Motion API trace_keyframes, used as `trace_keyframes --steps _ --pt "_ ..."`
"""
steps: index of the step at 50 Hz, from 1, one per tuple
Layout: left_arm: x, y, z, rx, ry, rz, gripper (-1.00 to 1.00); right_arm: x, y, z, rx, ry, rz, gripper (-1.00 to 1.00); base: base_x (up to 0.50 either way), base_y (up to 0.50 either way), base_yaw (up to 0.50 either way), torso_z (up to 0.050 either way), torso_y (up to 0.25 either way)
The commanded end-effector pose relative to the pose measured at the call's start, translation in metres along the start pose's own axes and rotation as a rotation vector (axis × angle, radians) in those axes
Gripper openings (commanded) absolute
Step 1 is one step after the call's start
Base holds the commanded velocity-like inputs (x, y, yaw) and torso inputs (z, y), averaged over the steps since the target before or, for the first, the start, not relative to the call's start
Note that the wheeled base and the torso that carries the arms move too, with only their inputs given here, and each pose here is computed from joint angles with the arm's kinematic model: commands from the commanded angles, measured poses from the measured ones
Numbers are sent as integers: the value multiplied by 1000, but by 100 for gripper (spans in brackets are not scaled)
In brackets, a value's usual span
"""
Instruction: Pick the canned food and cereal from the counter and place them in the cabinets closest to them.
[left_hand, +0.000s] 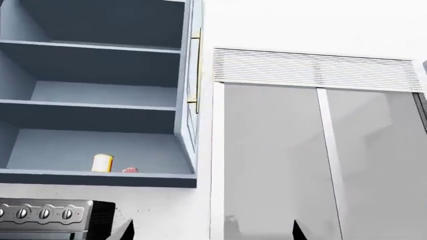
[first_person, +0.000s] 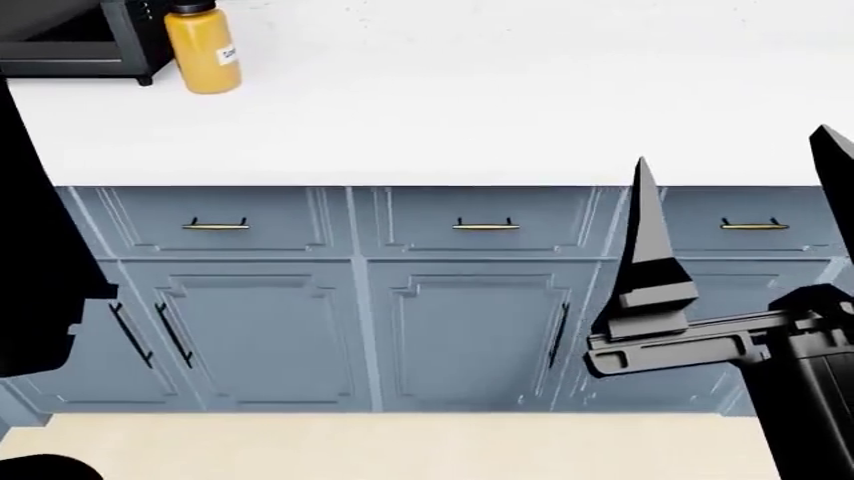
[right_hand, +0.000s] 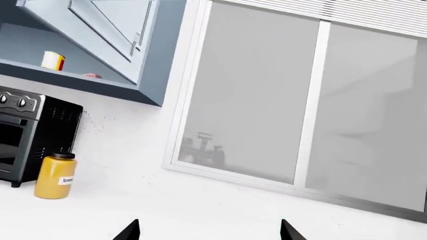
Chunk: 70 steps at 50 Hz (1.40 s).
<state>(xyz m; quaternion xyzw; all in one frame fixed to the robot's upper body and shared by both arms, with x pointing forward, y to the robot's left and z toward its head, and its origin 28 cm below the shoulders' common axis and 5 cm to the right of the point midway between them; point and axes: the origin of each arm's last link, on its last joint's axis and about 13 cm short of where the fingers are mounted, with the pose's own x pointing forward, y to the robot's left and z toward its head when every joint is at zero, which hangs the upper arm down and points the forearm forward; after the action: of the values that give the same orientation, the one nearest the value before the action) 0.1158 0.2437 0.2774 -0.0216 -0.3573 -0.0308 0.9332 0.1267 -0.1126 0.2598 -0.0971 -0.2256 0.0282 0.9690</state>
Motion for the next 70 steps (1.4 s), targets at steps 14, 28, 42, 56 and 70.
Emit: trace_keyframes --steps 14,28,42,56,70 --pt "-1 -1 1 7 -4 -2 100 1 1 0 -11 2 6 100 0 -500 0 0 0" --pt "7 2 -2 17 32 44 100 1 2 0 -15 5 8 100 0 -500 0 0 0" --pt "5 1 -2 21 29 37 100 1 3 0 -22 6 20 100 0 -500 0 0 0" --pt "5 0 -1 27 28 39 100 1 4 -1 -22 10 26 100 -1 -500 0 0 0" --pt "4 0 -1 27 29 35 100 2 6 -2 -25 16 33 100 -1 -500 0 0 0"
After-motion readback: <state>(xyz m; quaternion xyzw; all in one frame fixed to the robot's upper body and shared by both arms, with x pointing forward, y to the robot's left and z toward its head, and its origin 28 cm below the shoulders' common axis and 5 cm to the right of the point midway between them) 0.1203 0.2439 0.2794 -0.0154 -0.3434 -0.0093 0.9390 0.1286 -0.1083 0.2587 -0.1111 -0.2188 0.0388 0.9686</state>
